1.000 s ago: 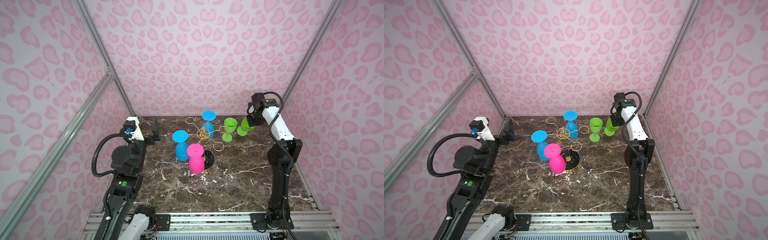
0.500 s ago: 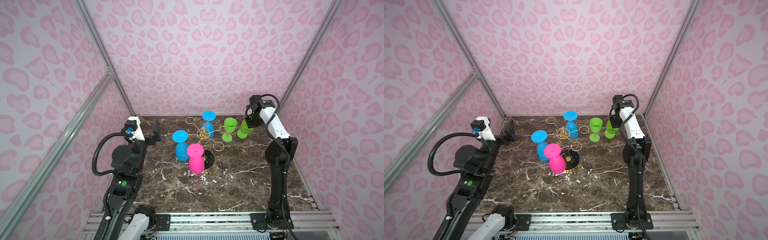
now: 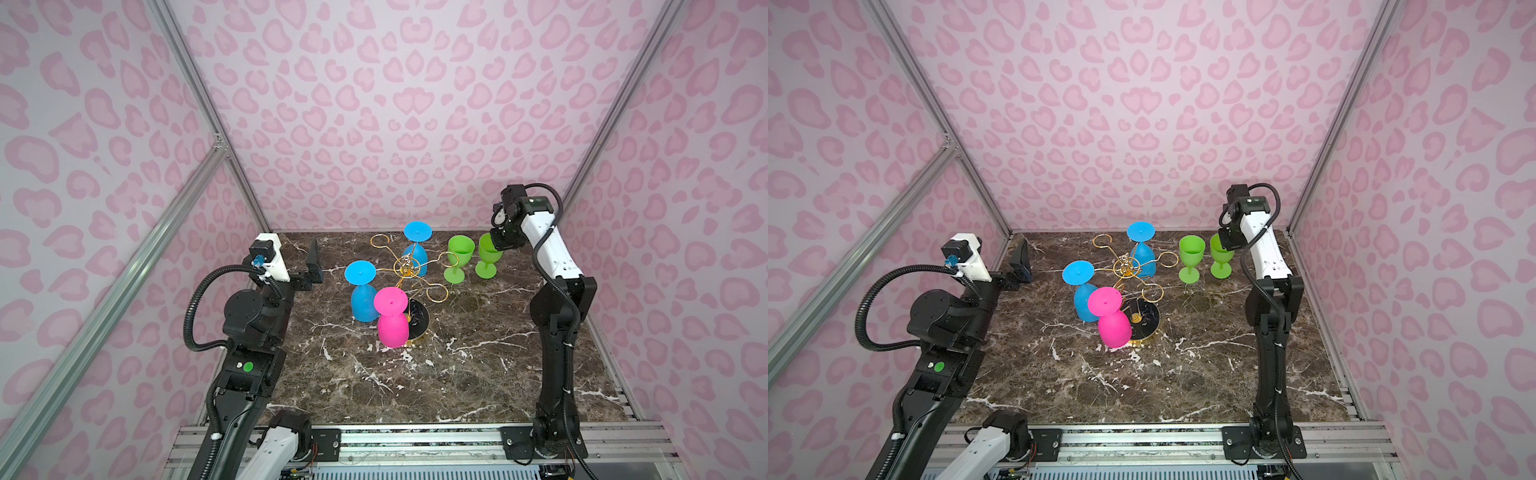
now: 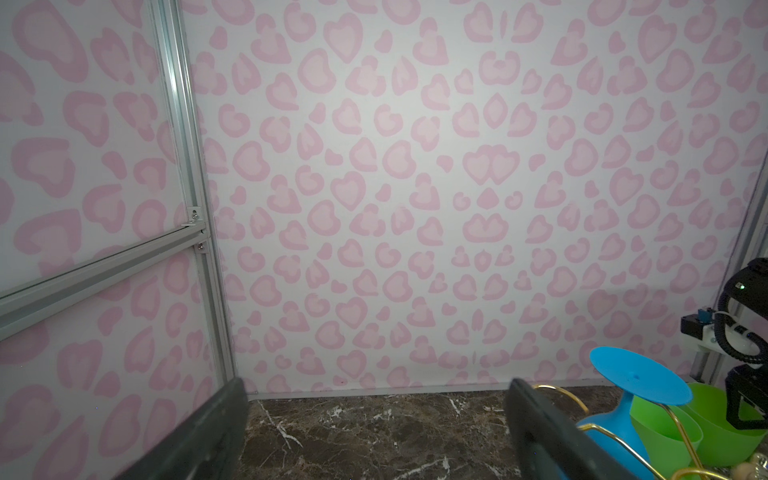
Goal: Take the wine glass off the wine glass rack
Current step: 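Lower the lime-green glass upright beside the other green glass and release, then raise the right gripper off the glass while the left arm swings toward the rack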
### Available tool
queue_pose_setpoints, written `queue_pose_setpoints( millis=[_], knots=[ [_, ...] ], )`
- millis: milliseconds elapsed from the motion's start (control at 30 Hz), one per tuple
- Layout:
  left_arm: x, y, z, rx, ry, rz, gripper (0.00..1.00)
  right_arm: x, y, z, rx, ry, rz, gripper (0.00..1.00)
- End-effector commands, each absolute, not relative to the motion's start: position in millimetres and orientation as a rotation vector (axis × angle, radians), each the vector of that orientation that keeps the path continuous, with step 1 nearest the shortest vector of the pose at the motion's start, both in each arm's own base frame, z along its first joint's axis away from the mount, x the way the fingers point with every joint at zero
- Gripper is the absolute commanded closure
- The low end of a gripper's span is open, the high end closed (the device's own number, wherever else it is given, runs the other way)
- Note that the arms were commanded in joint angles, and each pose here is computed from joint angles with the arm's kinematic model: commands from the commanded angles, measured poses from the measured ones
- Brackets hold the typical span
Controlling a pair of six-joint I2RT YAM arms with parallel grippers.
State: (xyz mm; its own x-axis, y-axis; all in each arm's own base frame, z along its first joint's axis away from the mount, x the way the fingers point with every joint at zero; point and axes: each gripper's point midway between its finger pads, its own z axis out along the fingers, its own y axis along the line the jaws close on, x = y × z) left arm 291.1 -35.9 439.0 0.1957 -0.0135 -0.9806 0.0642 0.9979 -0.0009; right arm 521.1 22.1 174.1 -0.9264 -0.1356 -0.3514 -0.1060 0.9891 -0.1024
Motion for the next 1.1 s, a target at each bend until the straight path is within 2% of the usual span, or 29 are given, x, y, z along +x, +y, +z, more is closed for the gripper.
queue_pose_setpoints(
  millis=[0, 133, 400, 633, 800, 933, 1000, 1067],
  knots=[
    [286.2, -34.5, 451.7, 0.031, 1.336, -0.065, 0.03, 524.2, 27.5, 187.5, -0.139, 2.733, -0.025, 0.7],
    [285.6, -34.0, 451.5, 0.02, 1.337, -0.075, 0.03, 526.7, 32.5, 205.1, -0.123, 2.683, 0.047, 0.68],
    [282.3, -36.9, 451.2, -0.017, 1.354, -0.158, 0.03, 526.4, 47.8, 276.3, -0.087, 2.481, 0.293, 0.65],
    [268.7, -44.5, 439.9, -0.116, 1.444, -0.365, 0.03, 509.4, 72.6, 337.0, -0.085, 2.242, 0.483, 0.62],
    [249.6, -59.6, 424.5, -0.149, 1.553, -0.551, 0.0, 485.4, 89.9, 361.1, -0.103, 2.111, 0.516, 0.57],
    [235.3, -84.3, 400.7, -0.129, 1.701, -0.735, 0.09, 459.7, 107.4, 376.2, -0.164, 2.025, 0.475, 0.53],
    [228.4, -96.0, 385.9, -0.124, 1.785, -0.82, 0.14, 446.5, 115.5, 383.2, -0.199, 1.974, 0.459, 0.47],
    [219.0, -107.0, 372.5, -0.124, 1.869, -0.908, 0.19, 431.8, 121.8, 390.9, -0.216, 1.917, 0.457, 0.36]
  ],
)
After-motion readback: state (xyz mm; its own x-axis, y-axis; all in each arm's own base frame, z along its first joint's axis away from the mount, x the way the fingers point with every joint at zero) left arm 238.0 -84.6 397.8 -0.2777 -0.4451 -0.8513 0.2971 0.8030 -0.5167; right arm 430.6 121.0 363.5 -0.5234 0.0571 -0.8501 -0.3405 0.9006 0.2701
